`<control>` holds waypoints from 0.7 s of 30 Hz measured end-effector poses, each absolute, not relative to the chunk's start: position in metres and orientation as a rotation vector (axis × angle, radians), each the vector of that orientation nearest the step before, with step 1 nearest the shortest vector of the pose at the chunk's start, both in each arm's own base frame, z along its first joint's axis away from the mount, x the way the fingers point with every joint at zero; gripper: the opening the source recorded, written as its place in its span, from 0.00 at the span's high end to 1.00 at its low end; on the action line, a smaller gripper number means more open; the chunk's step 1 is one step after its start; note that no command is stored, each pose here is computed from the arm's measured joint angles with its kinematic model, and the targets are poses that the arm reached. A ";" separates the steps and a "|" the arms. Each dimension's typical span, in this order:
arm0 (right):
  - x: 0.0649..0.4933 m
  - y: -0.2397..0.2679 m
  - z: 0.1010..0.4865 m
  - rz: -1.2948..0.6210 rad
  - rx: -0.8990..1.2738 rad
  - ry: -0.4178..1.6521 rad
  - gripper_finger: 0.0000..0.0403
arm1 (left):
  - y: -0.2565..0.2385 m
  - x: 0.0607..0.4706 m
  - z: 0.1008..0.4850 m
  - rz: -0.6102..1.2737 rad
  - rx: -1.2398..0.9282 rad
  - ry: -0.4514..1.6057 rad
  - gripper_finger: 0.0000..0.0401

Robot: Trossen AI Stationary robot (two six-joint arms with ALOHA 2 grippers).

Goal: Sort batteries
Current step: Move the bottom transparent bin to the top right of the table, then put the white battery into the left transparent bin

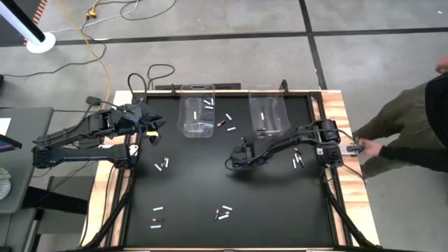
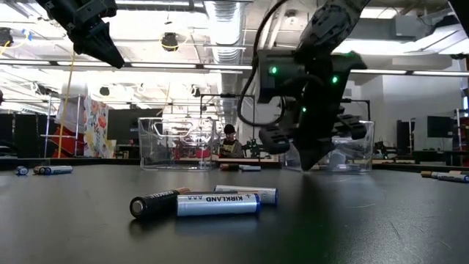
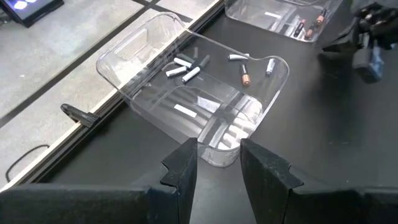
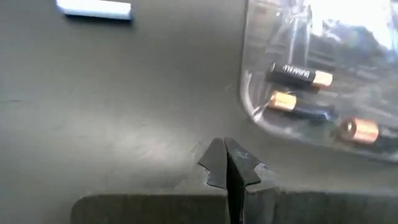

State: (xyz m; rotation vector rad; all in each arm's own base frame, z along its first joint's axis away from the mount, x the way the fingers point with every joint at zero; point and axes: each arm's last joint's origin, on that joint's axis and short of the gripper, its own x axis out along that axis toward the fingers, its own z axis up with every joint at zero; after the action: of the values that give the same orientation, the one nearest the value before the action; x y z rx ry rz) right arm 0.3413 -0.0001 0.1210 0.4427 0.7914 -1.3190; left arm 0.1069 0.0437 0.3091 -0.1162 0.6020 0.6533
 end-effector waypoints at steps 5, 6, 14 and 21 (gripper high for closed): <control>0.337 0.010 0.142 -1.276 0.453 0.760 0.98 | 0.044 0.107 0.309 0.653 -0.116 0.602 0.71; 0.335 0.012 0.148 -1.269 0.451 0.759 0.98 | 0.044 0.107 0.309 0.653 -0.116 0.602 0.71; 0.315 0.035 0.192 -1.177 0.441 0.739 0.98 | 0.044 0.107 0.309 0.653 -0.116 0.602 0.71; 0.308 0.058 0.213 -1.065 0.488 0.679 0.97 | 0.044 0.107 0.309 0.651 -0.111 0.603 0.71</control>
State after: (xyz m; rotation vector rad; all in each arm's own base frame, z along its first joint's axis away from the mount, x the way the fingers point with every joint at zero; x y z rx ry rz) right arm 0.3080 0.0581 0.2131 0.4877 0.6790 -1.0646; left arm 0.1068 0.0436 0.3091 -0.1114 0.6034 0.6509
